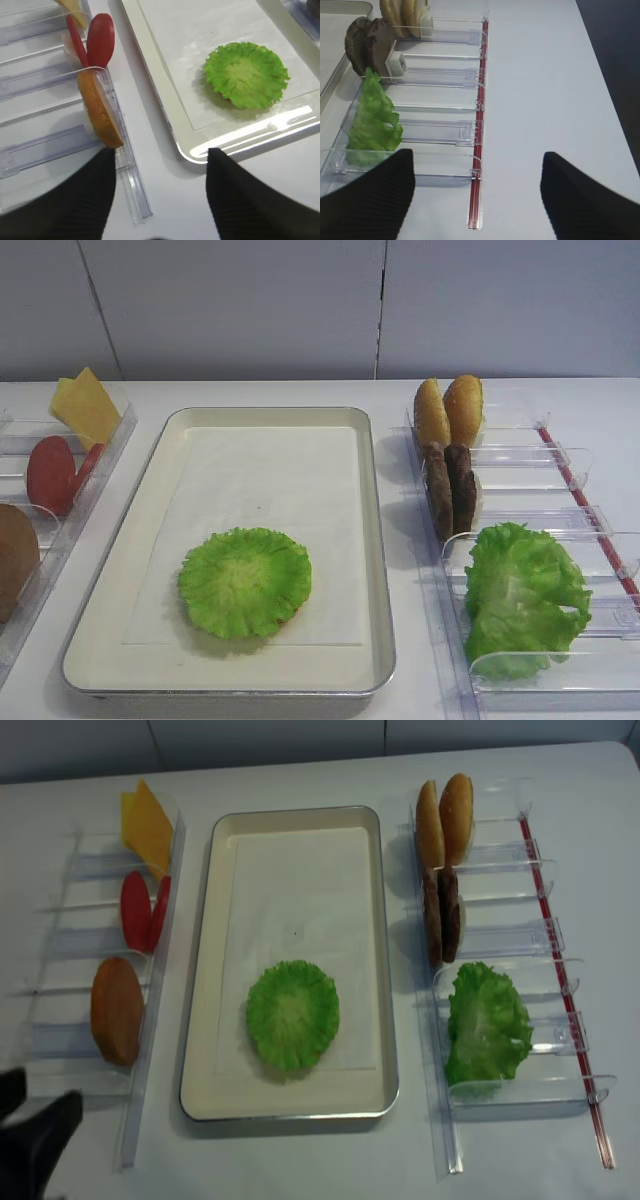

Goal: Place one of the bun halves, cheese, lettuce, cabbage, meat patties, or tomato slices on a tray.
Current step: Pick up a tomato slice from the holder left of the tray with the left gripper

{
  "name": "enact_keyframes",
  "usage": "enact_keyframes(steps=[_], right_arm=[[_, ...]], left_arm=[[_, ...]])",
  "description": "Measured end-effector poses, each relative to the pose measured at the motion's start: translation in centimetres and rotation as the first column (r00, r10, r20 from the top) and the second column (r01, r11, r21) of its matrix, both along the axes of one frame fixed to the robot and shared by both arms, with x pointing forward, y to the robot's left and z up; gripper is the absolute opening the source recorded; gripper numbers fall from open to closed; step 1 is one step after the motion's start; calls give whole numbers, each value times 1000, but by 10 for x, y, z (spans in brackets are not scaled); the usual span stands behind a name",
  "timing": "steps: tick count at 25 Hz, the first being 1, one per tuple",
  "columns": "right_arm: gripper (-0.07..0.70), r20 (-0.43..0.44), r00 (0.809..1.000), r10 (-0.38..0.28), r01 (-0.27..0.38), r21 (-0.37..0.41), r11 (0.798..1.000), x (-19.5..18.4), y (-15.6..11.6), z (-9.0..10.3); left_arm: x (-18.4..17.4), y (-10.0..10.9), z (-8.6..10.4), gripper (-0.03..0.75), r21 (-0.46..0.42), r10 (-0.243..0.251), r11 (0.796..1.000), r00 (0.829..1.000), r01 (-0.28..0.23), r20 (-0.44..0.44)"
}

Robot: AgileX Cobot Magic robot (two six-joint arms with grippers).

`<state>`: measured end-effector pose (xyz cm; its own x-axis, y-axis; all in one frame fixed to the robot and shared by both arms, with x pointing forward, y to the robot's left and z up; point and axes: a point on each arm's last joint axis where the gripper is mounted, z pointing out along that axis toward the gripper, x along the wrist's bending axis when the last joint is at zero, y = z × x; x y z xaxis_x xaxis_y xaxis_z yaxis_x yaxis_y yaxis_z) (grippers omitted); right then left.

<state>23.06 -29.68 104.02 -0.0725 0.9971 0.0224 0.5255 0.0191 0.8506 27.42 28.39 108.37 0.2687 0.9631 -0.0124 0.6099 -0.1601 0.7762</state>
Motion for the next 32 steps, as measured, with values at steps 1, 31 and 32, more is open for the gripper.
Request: enact_keyframes(steps=[1, 31, 32], right_arm=[[544, 0, 1000, 0, 0, 0, 1000, 0, 0, 0], [544, -1, 1000, -4, 4, 6, 1000, 0, 0, 0], [544, -1, 1000, -4, 4, 6, 1000, 0, 0, 0]], left_arm=[[9, -1, 3, 411, 19, -17, 1000, 1000, 17, -25], [264, -90, -34, 387, 392, 229, 915, 922, -96, -311], [268, -91, -40, 387, 406, 240, 908, 919, -99, -314]])
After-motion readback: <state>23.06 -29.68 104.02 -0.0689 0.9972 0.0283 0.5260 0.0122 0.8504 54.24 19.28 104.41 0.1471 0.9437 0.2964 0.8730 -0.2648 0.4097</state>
